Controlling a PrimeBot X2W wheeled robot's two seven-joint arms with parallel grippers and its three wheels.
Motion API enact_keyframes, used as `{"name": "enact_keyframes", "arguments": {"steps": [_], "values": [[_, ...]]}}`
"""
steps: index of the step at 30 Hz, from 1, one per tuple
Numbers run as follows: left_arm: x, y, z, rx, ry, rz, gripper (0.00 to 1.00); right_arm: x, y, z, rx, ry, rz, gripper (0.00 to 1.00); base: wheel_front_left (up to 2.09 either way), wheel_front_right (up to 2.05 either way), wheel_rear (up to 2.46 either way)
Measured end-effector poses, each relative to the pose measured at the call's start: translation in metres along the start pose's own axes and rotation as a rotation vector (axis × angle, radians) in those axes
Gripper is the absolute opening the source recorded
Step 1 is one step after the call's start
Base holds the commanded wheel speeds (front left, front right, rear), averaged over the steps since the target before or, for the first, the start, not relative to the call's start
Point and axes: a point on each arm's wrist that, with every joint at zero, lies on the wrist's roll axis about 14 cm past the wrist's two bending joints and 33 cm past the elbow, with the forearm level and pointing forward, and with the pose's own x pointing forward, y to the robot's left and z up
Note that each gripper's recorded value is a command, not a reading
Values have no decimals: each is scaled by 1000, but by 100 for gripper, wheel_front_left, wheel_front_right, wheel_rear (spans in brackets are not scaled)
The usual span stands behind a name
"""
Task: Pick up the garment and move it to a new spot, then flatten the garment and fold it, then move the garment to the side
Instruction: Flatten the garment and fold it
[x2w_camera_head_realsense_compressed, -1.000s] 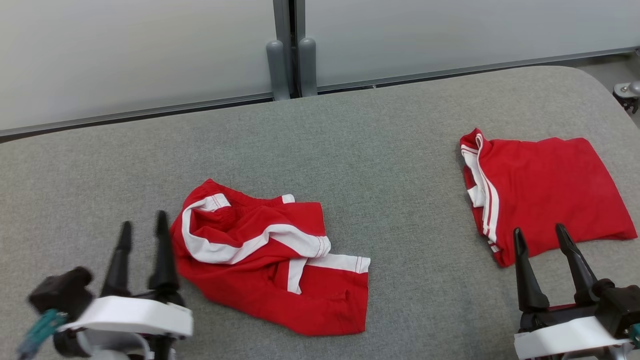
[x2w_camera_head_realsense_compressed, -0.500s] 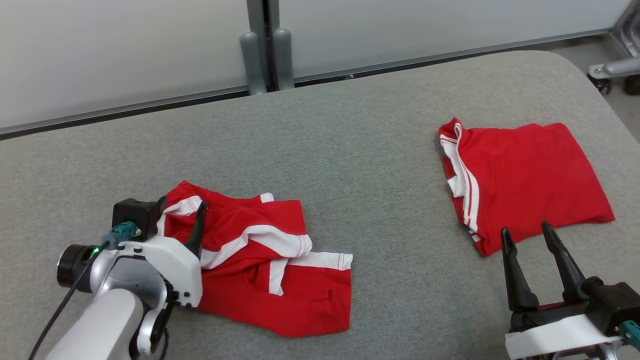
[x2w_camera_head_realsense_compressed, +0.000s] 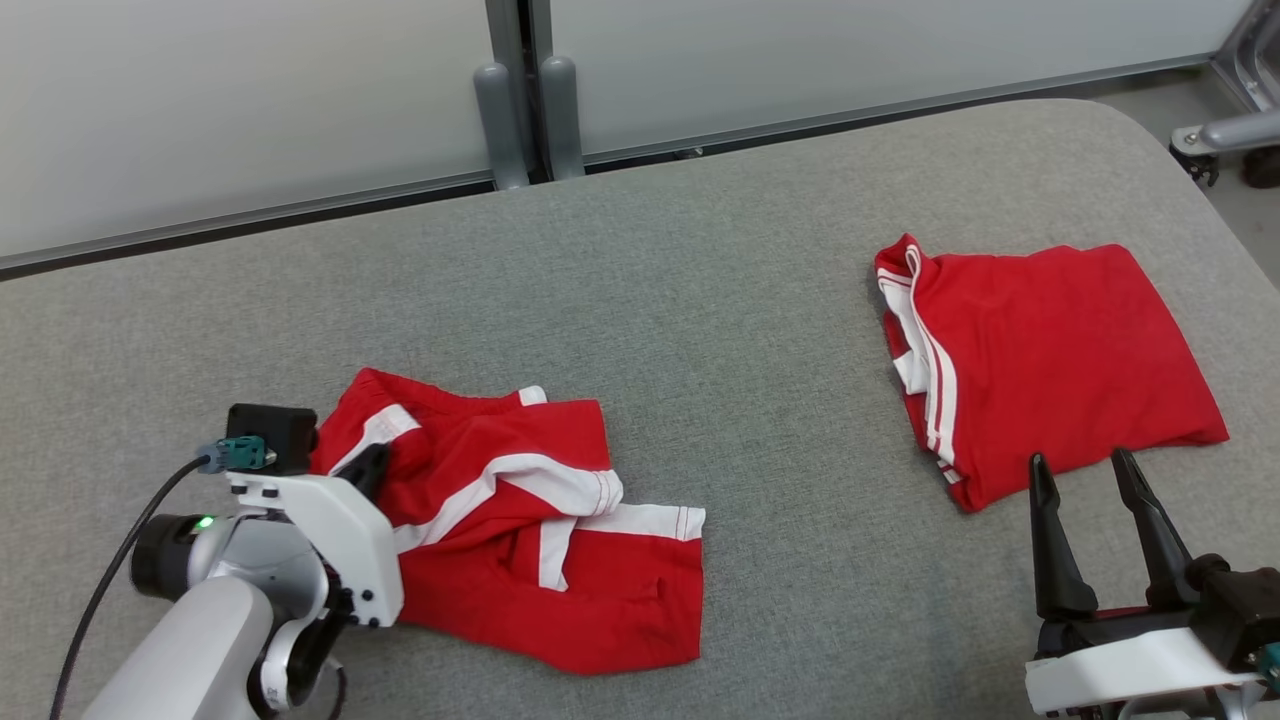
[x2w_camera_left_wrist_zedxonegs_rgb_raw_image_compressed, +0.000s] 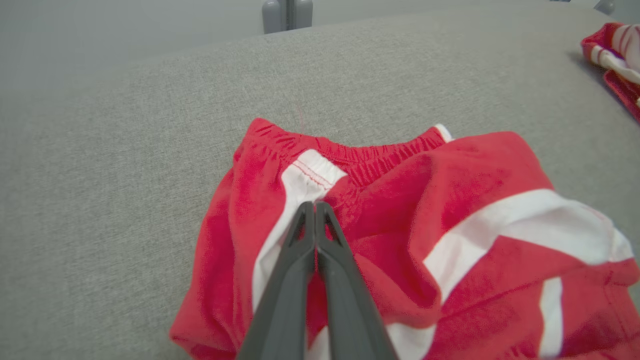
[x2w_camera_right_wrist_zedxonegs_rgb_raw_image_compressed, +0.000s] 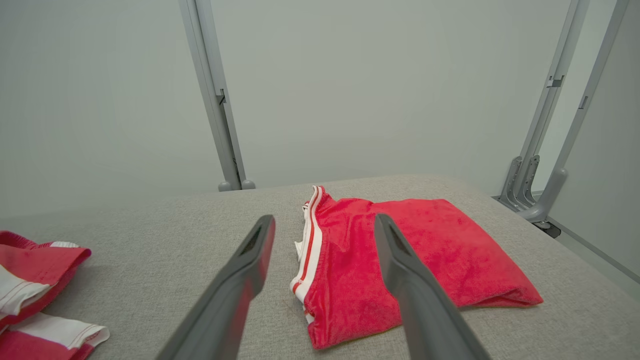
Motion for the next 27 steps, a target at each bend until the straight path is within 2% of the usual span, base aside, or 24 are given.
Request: {"name": "enact_keyframes", "arguments": {"steps": [2,7,14,19,20,22,27], "values": [[-2,-11,10,-80,-44,-31,0,1,2,0,3,-2,8,100,0,0,0],[-16,-25,47,-168,-202,-71,0,4,8,2,8,-11,26,100,0,0,0],[-41,-43,92,-199,-384,-114,0,3,11,5,11,-21,35,100,0,0,0],[-65,-71,131,-288,-536,-210,0,1,10,7,11,-26,34,100,0,0,0],[-71,-77,138,-333,-568,-232,0,1,10,7,12,-25,34,100,0,0,0],[-82,-94,147,-414,-604,-296,0,0,10,7,12,-27,33,100,0,0,0],[-110,-125,160,-513,-663,-424,0,-1,7,5,11,-20,25,100,0,0,0]]}}
